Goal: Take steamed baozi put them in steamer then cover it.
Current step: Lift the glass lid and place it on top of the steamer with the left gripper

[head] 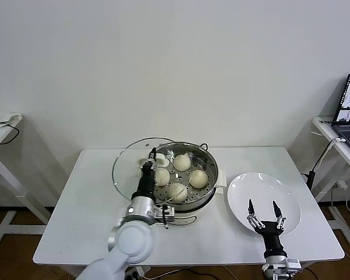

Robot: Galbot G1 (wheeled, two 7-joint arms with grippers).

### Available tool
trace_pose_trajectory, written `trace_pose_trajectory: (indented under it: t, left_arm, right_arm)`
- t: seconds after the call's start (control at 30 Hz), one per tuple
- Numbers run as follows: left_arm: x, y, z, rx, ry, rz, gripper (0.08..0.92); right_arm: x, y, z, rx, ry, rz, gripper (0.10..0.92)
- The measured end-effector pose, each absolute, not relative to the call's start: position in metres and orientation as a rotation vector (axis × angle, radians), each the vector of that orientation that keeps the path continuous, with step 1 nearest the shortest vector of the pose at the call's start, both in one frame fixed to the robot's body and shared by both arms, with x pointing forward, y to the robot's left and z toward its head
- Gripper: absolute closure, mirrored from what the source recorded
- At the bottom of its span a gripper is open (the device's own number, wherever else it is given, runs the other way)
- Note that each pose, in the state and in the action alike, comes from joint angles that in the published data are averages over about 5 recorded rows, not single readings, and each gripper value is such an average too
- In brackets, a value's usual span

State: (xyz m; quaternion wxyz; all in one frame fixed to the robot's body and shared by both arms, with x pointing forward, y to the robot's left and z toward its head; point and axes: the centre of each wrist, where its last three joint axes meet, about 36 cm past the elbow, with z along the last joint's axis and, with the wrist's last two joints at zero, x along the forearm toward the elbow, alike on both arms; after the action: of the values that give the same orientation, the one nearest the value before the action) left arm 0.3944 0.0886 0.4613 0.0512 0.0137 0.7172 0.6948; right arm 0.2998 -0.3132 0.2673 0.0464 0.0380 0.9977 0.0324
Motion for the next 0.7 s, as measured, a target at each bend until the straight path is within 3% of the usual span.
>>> trace_pose_trajectory:
  t: [0.7]
  left_arm:
    - [0.408,0.021,0.453,0.111,2.189,2.076,0.811]
  right_arm:
    - [0.299,-0.313,0.260,0.131,3.058,0.088,0.200]
